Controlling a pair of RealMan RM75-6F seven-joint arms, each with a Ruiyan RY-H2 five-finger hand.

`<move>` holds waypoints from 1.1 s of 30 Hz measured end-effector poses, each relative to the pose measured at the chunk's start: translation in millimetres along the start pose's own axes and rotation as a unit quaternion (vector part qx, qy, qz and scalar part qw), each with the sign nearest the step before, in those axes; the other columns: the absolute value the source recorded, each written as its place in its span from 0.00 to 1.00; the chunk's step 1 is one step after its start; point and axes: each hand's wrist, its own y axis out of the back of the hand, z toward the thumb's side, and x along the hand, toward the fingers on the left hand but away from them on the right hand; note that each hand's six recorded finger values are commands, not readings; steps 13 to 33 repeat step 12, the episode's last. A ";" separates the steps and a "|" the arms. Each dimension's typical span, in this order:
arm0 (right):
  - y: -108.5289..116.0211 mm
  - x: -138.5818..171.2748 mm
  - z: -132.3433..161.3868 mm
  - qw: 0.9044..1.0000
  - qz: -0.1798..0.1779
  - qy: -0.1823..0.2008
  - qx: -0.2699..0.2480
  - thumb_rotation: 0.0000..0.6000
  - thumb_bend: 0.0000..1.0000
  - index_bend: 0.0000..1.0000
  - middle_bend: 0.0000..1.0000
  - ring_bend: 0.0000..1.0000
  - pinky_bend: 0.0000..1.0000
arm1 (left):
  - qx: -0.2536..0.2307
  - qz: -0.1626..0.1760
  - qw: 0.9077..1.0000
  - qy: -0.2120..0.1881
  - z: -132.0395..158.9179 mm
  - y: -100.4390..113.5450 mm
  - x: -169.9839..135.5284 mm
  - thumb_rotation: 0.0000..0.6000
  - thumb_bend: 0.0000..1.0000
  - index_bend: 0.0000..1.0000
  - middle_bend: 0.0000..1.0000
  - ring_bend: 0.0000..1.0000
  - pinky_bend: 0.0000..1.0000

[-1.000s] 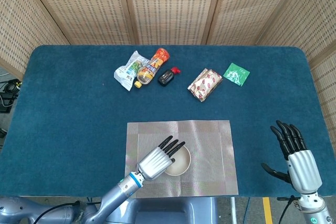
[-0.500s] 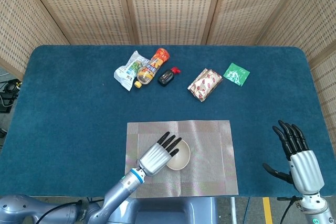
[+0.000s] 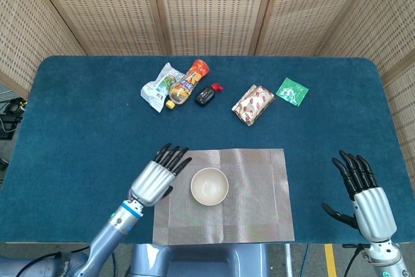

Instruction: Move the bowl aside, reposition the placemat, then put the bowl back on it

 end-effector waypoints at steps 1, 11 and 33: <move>-0.5 0.0 0.1 1.000 0.000 0.000 0.002 1.00 0.20 0.06 0.00 0.00 0.00 | -0.006 0.005 1.000 0.010 -8.1 2.5 -5.4 1.00 0.27 0.09 0.00 0.00 0.00; -13.0 -0.2 0.7 0.999 0.022 -0.006 0.033 1.00 0.20 0.06 0.00 0.00 0.00 | -0.042 0.074 0.985 0.149 -109.9 15.0 -96.8 1.00 0.24 0.01 0.00 0.00 0.00; -14.2 -0.3 1.0 0.999 0.024 -0.007 0.037 1.00 0.20 0.06 0.00 0.00 0.00 | -0.039 0.076 0.983 0.165 -121.7 13.6 -110.5 1.00 0.24 0.00 0.00 0.00 0.00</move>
